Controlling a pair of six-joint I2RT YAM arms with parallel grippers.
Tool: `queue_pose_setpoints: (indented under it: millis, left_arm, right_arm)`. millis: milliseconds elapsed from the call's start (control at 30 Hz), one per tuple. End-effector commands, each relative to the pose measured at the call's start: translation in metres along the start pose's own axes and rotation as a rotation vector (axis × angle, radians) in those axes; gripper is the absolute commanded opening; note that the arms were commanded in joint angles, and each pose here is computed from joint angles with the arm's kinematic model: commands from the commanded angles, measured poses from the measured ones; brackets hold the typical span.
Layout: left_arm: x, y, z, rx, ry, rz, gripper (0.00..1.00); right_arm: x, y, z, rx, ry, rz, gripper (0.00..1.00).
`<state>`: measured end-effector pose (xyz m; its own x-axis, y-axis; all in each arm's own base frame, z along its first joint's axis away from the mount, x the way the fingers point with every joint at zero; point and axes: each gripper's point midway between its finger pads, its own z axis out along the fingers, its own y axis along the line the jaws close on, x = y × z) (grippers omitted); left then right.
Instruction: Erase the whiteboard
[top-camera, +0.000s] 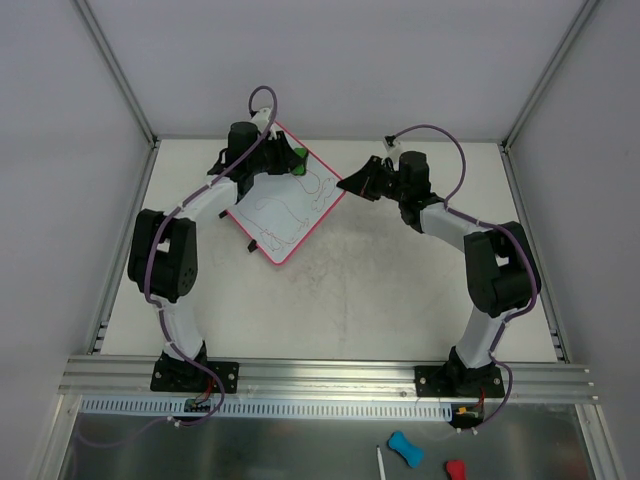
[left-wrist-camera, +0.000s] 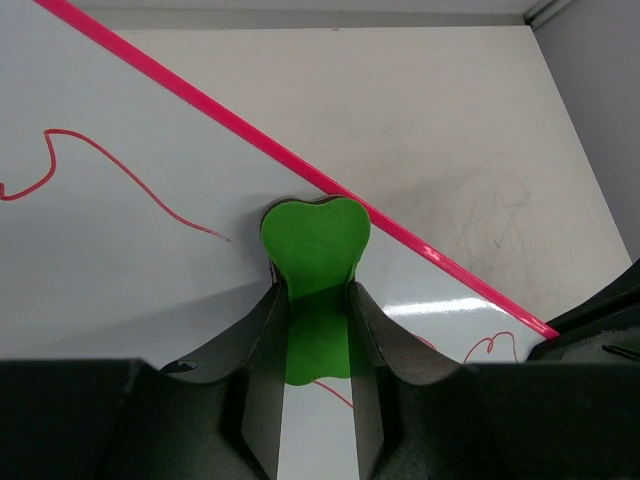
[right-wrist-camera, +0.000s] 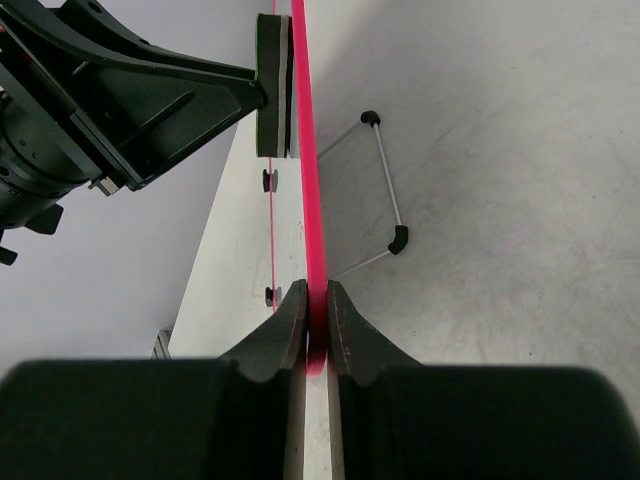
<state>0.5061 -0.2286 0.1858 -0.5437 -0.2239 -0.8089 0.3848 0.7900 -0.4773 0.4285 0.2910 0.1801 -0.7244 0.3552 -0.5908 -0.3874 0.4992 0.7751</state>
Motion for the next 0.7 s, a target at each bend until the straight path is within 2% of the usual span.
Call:
queue_pose_setpoints:
  millis: [0, 200, 433, 533, 667]
  left_arm:
    - [0.057, 0.018, 0.009, -0.028, 0.179, -0.061, 0.00]
    - [0.057, 0.061, -0.006, -0.116, 0.170, -0.178, 0.00]
    - [0.056, 0.101, -0.033, -0.236, 0.139, -0.198, 0.00]
    - [0.058, 0.105, -0.041, -0.252, 0.138, -0.175, 0.00]
    - [0.061, 0.088, -0.040, -0.196, 0.155, -0.147, 0.00]
  right_arm:
    - [0.009, 0.024, 0.012, -0.069, 0.040, -0.049, 0.00]
    - [0.008, 0.023, 0.012, -0.060, 0.033, -0.053, 0.00]
    - [0.006, 0.024, 0.011, -0.058, 0.027, -0.058, 0.00]
    - [0.005, 0.024, 0.011, -0.058, 0.024, -0.063, 0.00]
    - [0.006, 0.025, 0.011, -0.058, 0.027, -0.071, 0.00]
